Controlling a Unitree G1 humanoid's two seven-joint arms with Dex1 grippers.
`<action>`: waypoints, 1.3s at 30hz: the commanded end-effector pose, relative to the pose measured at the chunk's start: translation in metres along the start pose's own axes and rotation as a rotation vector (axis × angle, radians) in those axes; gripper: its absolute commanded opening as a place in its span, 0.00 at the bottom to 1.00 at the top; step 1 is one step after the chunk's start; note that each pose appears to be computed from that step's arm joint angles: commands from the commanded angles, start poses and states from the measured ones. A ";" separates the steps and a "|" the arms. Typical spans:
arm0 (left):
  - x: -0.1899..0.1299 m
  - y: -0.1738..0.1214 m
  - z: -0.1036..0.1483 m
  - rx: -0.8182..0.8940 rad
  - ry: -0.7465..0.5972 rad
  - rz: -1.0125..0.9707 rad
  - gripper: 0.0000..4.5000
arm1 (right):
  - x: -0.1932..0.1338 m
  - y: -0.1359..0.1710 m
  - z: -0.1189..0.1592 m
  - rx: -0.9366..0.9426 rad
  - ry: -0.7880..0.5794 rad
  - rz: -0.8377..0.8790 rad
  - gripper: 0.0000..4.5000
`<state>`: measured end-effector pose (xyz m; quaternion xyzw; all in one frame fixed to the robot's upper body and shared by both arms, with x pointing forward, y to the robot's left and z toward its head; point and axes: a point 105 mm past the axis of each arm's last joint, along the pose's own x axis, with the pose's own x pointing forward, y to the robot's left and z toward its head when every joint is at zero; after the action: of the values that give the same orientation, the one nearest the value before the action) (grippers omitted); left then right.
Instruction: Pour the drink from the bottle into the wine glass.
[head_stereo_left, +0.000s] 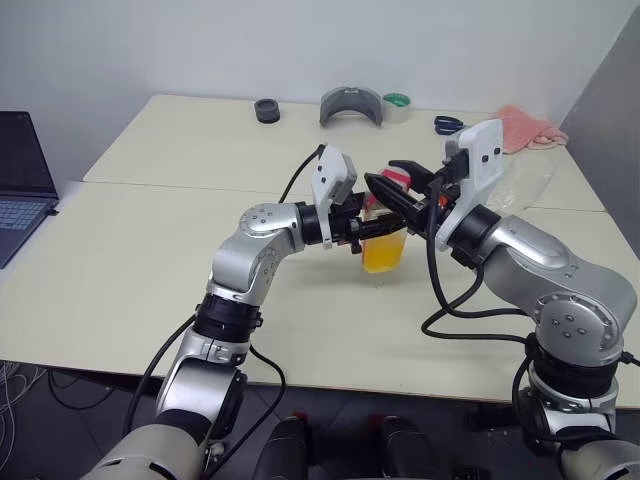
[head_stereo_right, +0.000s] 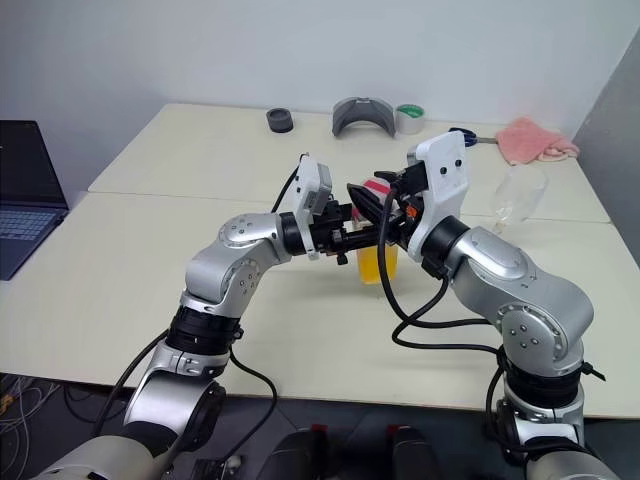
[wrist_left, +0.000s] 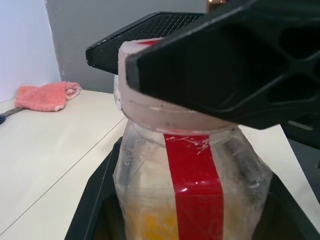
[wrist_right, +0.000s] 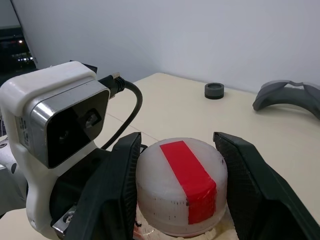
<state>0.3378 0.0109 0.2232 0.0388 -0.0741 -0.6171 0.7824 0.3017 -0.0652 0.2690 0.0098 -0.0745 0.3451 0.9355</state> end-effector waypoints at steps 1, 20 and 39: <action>0.001 0.000 0.014 0.056 -0.030 -0.006 0.43 | -0.005 0.000 0.015 -0.039 -0.062 -0.028 0.44; -0.017 -0.028 0.052 0.068 -0.039 -0.119 0.43 | 0.006 0.022 0.048 -0.012 -0.102 0.541 0.44; -0.034 -0.041 0.057 0.040 0.004 -0.142 0.43 | 0.012 0.034 0.046 -0.006 -0.020 0.878 0.60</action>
<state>0.2922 0.0468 0.2599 0.0472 -0.0560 -0.6498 0.7566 0.2911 -0.0407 0.3054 -0.0075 -0.0669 0.6943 0.7165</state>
